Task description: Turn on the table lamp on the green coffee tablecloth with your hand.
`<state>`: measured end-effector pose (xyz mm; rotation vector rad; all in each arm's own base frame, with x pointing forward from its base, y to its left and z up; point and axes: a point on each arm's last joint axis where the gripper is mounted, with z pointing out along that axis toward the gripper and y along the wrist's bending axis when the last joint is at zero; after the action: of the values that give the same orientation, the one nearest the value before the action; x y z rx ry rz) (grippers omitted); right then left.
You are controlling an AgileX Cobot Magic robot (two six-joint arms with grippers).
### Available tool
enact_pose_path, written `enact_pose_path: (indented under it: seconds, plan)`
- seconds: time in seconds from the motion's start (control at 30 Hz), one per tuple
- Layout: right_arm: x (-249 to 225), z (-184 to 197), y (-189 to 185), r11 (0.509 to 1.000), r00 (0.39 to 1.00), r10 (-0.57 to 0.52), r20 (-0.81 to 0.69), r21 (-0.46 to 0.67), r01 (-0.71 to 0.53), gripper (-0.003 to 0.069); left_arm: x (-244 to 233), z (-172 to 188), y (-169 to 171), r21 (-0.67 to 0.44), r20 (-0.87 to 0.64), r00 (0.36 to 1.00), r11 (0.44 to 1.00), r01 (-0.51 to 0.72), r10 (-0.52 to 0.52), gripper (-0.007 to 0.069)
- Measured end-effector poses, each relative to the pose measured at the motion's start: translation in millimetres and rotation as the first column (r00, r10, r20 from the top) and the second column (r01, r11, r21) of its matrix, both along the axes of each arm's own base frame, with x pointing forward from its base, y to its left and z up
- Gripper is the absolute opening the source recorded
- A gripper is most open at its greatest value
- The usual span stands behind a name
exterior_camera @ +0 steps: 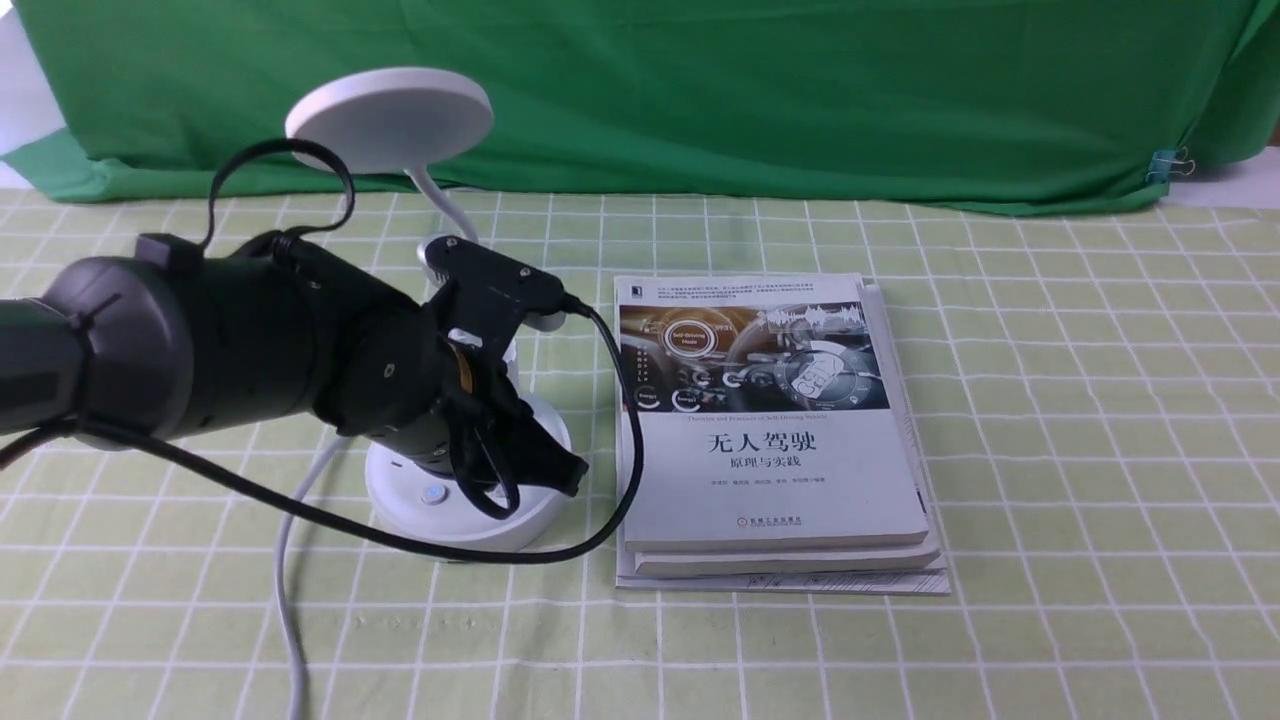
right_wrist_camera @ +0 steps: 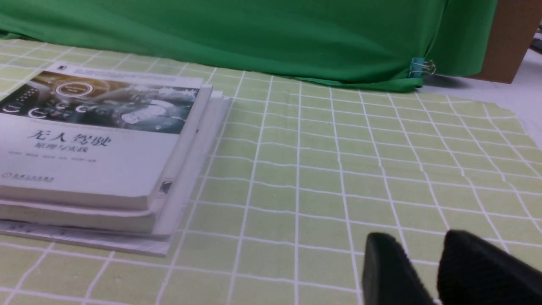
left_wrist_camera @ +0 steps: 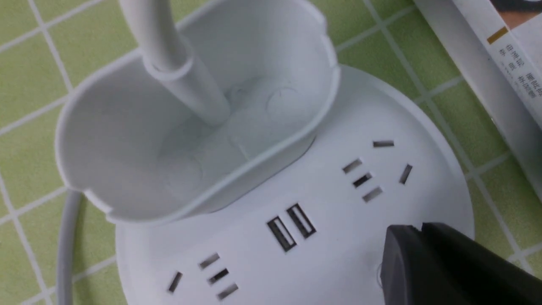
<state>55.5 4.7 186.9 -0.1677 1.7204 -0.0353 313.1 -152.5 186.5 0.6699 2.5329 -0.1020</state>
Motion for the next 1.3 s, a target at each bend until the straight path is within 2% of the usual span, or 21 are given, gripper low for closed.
enact_pose_path:
  seconds: [0.2, 0.47, 0.63, 0.77, 0.93, 1.13, 1.27, 1.3]
  plan:
    - [0, 0, 0, 1.000, 1.000, 0.000, 0.000, 0.000, 0.000, 0.0242, 3, -14, -2, -0.002, -0.018, 1.000, 1.000, -0.005, 0.005, 0.0011]
    - [0, 0, 0, 1.000, 1.000, 0.000, 0.000, 0.000, 0.000, 0.0242, 3, -15, -2, -0.015, -0.008, 1.000, 1.000, -0.009, 0.009, 0.0011]
    - [0, 0, 0, 1.000, 1.000, 0.000, 0.000, 0.000, 0.000, 0.0241, -6, -1, 2, -0.023, -0.004, 1.000, 1.000, -0.015, 0.015, 0.0011]
    - [0, 0, 0, 1.000, 1.000, 0.000, 0.000, 0.000, 0.000, 0.0241, -11, 25, 4, -0.059, 0.063, 0.998, 0.998, -0.013, 0.017, 0.0011]
    - [0, 0, 0, 1.000, 1.000, 0.000, 0.000, 0.000, 0.000, 0.0241, -17, 30, 7, -0.050, 0.053, 0.999, 0.999, -0.003, 0.006, 0.0011]
    - [0, 0, 0, 1.000, 1.000, 0.000, 0.000, 0.000, 0.000, 0.0241, -52, 16, 17, -0.075, -0.082, 0.997, 0.997, -0.005, -0.001, 0.0011]
    - [0, 0, 0, 1.000, 1.000, 0.000, 0.000, 0.000, 0.000, 0.0242, -84, 26, 29, -0.127, -0.072, 0.997, 0.992, -0.006, -0.003, 0.0011]
    - [0, 0, 0, 1.000, 1.000, 0.000, 0.000, 0.000, 0.000, 0.0242, -99, 38, 36, -0.159, -0.021, 1.000, 0.987, 0.001, -0.004, 0.0011]
